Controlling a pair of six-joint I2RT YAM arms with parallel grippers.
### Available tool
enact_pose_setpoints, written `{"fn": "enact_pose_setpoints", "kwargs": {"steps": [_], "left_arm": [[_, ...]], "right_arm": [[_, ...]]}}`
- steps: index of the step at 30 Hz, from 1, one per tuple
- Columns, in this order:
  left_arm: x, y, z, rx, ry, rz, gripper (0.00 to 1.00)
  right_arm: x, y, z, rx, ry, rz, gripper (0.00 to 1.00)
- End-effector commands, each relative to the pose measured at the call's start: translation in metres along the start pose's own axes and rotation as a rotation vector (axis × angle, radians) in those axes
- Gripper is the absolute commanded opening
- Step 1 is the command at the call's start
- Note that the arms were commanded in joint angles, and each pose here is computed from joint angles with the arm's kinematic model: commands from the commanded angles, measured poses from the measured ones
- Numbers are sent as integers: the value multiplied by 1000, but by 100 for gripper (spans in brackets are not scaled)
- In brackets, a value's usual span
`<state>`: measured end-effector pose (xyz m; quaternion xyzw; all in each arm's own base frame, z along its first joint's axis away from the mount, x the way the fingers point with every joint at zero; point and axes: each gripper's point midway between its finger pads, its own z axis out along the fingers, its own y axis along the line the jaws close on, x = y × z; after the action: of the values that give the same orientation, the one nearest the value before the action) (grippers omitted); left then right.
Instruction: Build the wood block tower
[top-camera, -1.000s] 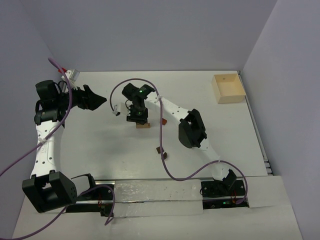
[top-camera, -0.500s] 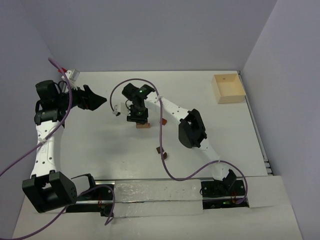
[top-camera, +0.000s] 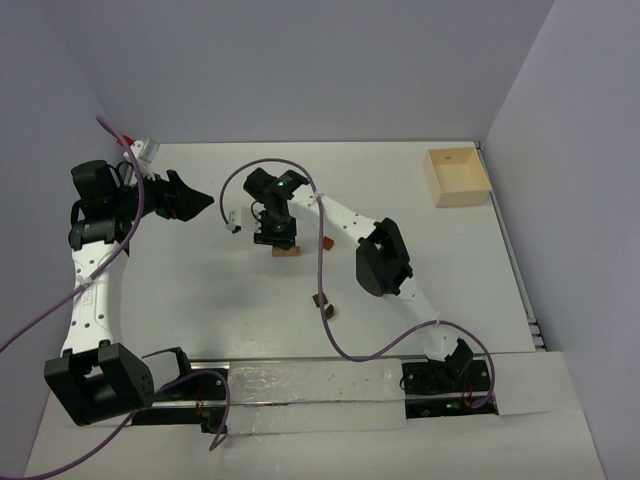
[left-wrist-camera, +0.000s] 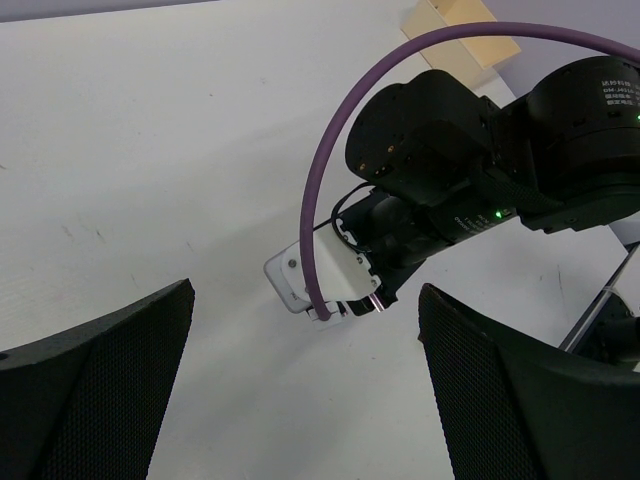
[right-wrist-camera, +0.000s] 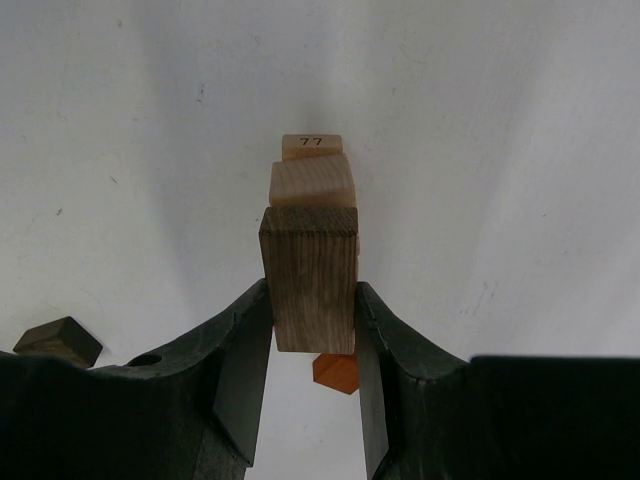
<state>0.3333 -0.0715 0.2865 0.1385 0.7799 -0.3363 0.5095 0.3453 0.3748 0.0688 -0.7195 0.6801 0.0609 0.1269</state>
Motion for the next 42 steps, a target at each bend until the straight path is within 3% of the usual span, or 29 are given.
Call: {"fn": "enact_pose_setpoints", "kwargs": {"steps": [1,21,32,36,37,39,42], "left_arm": [[-13,-6,-3,31,-39,54,99],[-12,-8,-2,45,-36,61,99],[-10,-10,-2,65,-30,59,99],[-9,-11,-2,68,-30,61,99],[-9,-11,-2,68,-30,61,99],[-9,-11,-2,69,-31,61,99],[-9,-11,-3,68,-30,62,99]], "right_arm": [[-8,-1,-3,15,-6,-12,4],[-11,-2,1,31,2,-6,11],[-13,-6,-1,52,-8,24,33],[-14,-5,-3,50,-13,25,36],[-15,-5,-3,50,-15,26,41],[-17,-6,-6,54,-25,27,75],[-19,-6,-9,59,-32,24,80]]}}
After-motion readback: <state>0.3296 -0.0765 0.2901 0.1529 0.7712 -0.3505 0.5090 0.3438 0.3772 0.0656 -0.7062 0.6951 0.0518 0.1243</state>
